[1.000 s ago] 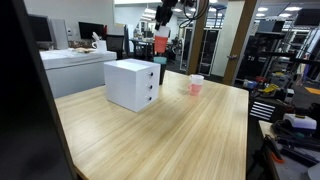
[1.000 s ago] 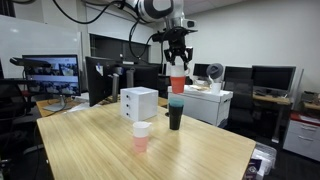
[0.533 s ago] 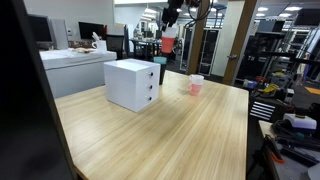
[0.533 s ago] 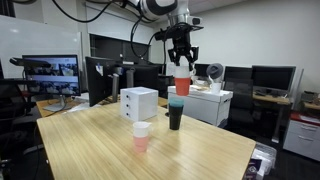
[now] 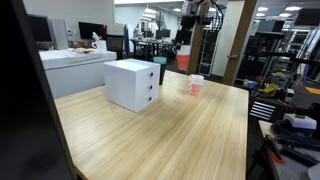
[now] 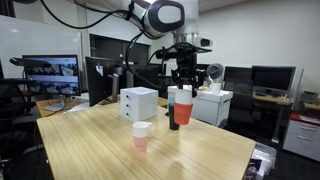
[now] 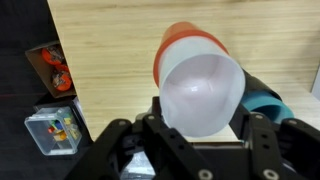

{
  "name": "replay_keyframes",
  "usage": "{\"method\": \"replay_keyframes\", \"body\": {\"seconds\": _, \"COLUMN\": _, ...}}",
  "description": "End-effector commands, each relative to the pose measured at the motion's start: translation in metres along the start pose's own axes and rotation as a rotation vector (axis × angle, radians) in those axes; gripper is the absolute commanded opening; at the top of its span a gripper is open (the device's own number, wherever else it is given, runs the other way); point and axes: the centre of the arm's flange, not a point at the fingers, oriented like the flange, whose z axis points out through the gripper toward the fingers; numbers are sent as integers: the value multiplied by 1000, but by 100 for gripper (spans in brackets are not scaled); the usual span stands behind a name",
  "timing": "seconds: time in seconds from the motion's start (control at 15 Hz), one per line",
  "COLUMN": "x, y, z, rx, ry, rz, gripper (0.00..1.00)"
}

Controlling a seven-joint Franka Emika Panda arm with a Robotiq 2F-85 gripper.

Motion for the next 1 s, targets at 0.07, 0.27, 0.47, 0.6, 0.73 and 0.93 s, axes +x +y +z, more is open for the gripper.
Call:
{"method": "replay_keyframes", "body": {"seconds": 0.07, "x": -41, "y": 6, "z": 28, "rx": -6, "ry": -24, "rz": 50, "gripper": 39}}
{"method": "replay_keyframes", "body": {"seconds": 0.27, "x": -54, "y": 5, "z": 46, "rx": 3, "ry": -33, "rz": 60, "gripper": 39}}
{"method": "replay_keyframes", "body": {"seconds": 0.47, "x": -68, "y": 2, "z": 58, "rx": 11, "ry": -51, "rz": 57, "gripper": 39}}
{"method": "replay_keyframes", "body": {"seconds": 0.6, "x": -78, "y": 2, "z": 67, "rx": 14, "ry": -64, "rz": 64, "gripper": 39}}
{"method": "replay_keyframes", "body": {"seconds": 0.73, "x": -85, "y": 1, "z": 73, "rx": 15, "ry": -67, "rz": 67, "gripper": 39}}
{"method": "replay_keyframes", "body": {"seconds": 0.93, "x": -92, "y": -2, "z": 75, "rx": 3, "ry": -48, "rz": 61, "gripper": 39}}
